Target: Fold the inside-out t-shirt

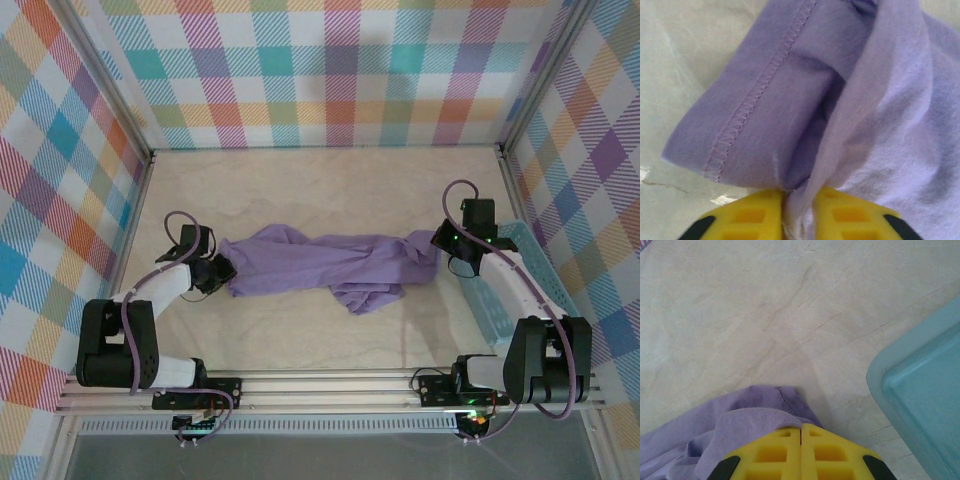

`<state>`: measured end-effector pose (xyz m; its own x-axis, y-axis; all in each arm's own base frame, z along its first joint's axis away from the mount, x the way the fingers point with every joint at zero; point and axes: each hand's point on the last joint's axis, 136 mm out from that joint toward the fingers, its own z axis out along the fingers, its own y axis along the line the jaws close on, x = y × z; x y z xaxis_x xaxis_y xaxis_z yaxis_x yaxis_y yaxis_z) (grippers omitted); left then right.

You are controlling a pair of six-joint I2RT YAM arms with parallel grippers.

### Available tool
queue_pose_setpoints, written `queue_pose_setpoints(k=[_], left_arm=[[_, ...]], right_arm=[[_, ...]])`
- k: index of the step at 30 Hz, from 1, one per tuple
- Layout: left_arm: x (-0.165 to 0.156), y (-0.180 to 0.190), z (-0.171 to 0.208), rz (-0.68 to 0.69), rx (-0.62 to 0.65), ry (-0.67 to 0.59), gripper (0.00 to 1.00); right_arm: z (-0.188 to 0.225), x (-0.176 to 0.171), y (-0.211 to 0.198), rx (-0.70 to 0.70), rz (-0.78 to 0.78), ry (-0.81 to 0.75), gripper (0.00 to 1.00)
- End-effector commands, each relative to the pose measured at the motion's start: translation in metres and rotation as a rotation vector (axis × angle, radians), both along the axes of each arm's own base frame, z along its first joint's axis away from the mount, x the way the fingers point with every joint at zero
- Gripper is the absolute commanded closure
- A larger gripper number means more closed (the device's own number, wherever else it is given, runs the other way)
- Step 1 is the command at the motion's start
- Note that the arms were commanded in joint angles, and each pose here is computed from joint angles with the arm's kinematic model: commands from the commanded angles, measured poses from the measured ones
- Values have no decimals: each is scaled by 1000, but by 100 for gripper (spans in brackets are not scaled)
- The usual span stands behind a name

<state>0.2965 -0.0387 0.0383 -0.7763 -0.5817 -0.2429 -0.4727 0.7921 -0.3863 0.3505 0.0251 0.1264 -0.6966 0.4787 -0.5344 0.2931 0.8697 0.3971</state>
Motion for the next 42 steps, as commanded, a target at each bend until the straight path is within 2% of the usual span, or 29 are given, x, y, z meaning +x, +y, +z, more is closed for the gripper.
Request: queue_pose_setpoints(k=[1,3,6,8,11,15,18,23,31,42], left_arm=[[8,3,10,10,18,-41,89],[9,7,17,19,39,-54,95],[10,11,26,25,62,-74,100],[10,13,32,28,72,-89,100],[9,13,35,27,72,-105,100],[6,12,36,26,63,-118,100],[4,12,36,29,66,-121,100],[3,12,37,25,67,-124,100],[2,13,35,27,69,-124,100],[2,14,35,30,74,-125,100]], right_arm=[[5,0,-8,-29,-21,-13,100],[6,-2,-10,-40,-25,-7,96],[14,-7,-12,-60,-15,-11,74],[19,-13,-11,-76,0,-12,65],[27,-24,-6,-87,33,-9,57],[32,-32,17,-71,105,8,52],[19,-31,29,-12,117,44,51],[0,-13,32,1,107,114,55],[-28,-10,28,-70,78,216,56],[-48,-8,28,-118,61,272,61]])
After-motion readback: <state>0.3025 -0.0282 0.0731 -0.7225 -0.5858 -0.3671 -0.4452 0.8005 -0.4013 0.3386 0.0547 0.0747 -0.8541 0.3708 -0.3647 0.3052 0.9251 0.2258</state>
